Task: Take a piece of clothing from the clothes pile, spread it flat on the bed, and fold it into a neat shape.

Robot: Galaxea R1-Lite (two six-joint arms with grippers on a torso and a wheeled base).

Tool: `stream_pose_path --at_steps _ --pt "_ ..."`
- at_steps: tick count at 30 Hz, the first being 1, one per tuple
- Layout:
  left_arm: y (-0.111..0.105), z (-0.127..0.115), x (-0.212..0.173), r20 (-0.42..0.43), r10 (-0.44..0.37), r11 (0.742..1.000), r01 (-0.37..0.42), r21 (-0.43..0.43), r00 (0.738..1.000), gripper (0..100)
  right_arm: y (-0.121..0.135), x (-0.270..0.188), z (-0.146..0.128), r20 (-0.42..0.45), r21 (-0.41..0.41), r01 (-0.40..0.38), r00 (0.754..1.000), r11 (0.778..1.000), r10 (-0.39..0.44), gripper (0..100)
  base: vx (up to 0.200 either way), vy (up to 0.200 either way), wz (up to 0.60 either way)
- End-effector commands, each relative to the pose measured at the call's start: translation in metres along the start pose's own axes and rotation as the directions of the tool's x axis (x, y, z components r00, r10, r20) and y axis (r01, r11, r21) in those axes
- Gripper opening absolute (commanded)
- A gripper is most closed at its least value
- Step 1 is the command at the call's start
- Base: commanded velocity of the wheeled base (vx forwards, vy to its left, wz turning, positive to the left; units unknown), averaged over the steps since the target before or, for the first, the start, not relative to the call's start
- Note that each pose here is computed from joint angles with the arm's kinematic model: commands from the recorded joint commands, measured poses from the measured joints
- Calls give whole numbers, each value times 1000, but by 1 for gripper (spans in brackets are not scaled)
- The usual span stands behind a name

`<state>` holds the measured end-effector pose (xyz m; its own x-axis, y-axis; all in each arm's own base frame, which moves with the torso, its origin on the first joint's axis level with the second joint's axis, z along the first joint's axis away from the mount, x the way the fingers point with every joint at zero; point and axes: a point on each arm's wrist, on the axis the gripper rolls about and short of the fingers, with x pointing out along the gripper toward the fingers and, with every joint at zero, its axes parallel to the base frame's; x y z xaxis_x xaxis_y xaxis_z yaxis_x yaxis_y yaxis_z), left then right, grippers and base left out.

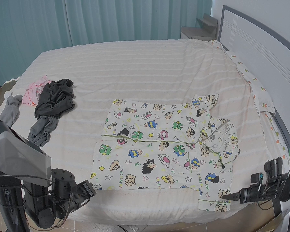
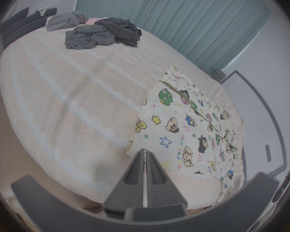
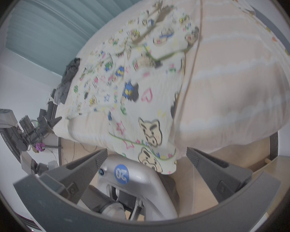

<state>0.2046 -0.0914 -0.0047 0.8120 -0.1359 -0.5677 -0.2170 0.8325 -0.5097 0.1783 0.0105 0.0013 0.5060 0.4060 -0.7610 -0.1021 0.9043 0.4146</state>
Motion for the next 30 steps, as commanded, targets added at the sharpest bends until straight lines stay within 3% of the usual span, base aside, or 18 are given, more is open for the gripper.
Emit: stream_pose_path --at_steps 1,5,8,9,16,18,22,25,30 --pt "-8 10 -13 28 -71 997 72 -15 997 0 21 -42 21 263 -15 -58 963 998 60 100 0 0 0" --pt "-8 10 -13 27 -74 997 75 -15 997 0 27 -48 52 382 -10 -95 920 995 91 100 200 0 0" --pt "-8 11 -14 29 -79 997 79 -16 996 0 28 -47 64 413 4 -102 906 995 91 100 200 0 0" --pt "-9 11 -14 31 -81 997 81 -15 996 0 25 -45 84 451 26 -110 888 994 86 100 200 0 0" --pt "-8 11 -13 32 -75 997 76 -14 997 0 8 -18 137 503 49 -104 862 993 66 100 200 0 0" --pt "-9 11 -13 34 -75 997 76 -13 997 0 -3 6 171 553 103 -83 833 991 13 100 200 0 0" --pt "-9 10 -13 33 -73 997 74 -12 997 0 -12 41 207 599 158 -76 800 984 -35 100 50 0 0" --pt "-9 11 -13 35 -73 997 74 -12 997 0 -12 56 215 597 167 -67 801 984 -47 100 0 0 0" --pt "-9 11 -14 35 -78 997 78 -15 996 0 -13 86 239 552 216 -39 829 975 -89 100 0 0 0"
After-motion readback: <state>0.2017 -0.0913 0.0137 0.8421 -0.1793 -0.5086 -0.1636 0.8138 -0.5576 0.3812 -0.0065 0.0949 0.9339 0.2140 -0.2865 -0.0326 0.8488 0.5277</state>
